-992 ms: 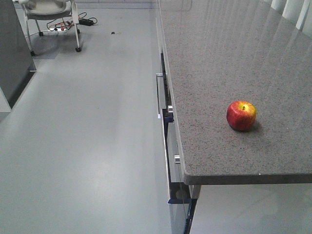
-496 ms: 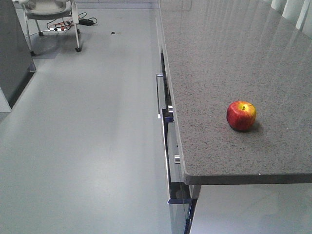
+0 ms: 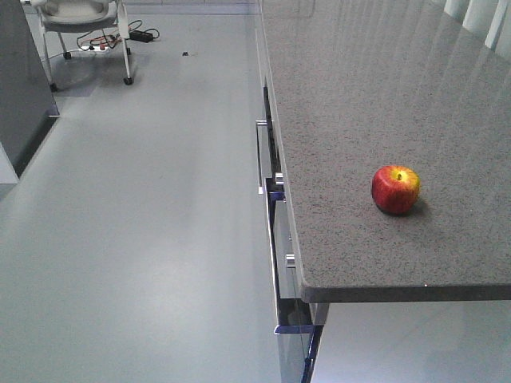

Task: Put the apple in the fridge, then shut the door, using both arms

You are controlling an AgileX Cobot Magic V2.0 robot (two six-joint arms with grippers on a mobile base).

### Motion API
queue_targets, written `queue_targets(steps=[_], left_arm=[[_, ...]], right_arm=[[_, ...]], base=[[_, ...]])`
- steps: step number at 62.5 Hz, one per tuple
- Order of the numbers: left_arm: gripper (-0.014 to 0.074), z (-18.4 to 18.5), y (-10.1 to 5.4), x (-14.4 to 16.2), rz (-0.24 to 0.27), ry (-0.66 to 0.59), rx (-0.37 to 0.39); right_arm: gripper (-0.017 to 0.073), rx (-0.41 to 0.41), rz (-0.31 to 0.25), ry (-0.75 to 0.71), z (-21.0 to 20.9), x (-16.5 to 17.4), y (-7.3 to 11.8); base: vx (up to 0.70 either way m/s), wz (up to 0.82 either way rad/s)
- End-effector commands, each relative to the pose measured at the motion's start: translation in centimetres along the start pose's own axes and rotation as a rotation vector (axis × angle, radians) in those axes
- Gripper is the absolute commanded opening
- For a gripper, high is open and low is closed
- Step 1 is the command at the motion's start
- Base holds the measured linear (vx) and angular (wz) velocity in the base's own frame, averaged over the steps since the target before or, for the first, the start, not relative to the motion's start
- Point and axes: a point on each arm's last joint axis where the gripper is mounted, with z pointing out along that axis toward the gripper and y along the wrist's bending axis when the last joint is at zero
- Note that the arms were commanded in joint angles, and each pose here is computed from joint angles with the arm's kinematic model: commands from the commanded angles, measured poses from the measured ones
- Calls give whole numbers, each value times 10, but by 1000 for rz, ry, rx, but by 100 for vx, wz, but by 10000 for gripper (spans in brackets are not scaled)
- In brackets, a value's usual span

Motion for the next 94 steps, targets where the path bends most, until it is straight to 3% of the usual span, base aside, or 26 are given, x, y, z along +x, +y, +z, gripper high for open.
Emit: queue_targets(steps=[1, 8, 20, 43, 55, 62, 76, 82, 87, 94], left_arm=[[-6, -1, 0, 0, -9, -65, 4], [-6, -1, 0, 0, -9, -65, 4], [-6, -1, 0, 0, -9, -65, 4], [-6, -1, 0, 0, -9, -65, 4], [-6, -1, 0, 0, -9, -65, 4], [-6, -1, 0, 0, -9, -65, 4], [-6, -1, 0, 0, -9, -65, 4], [-6, -1, 0, 0, -9, -65, 4], [-6, -1, 0, 0, -9, -65, 4], [-6, -1, 0, 0, -9, -65, 4]], right_arm=[[-3, -2, -57, -41, 2, -41, 2], [-3, -16, -124, 52, 10, -72, 4], [-3, -40, -127, 257, 40, -103, 6], [-3, -65, -94, 590, 109, -92, 6], [20, -81, -122, 699, 138, -82, 6], [113, -92, -123, 784, 157, -79, 6], [512, -111, -150, 837, 195, -78, 6], [643, -121, -147, 863, 211, -74, 6], [706, -126, -138, 880, 226, -70, 6], [717, -127, -138, 906, 249, -63, 6]], base=[[0, 0], [0, 0], [0, 0], [0, 0], [0, 0], [0, 0], [0, 0], [0, 0], [0, 0], [0, 0]])
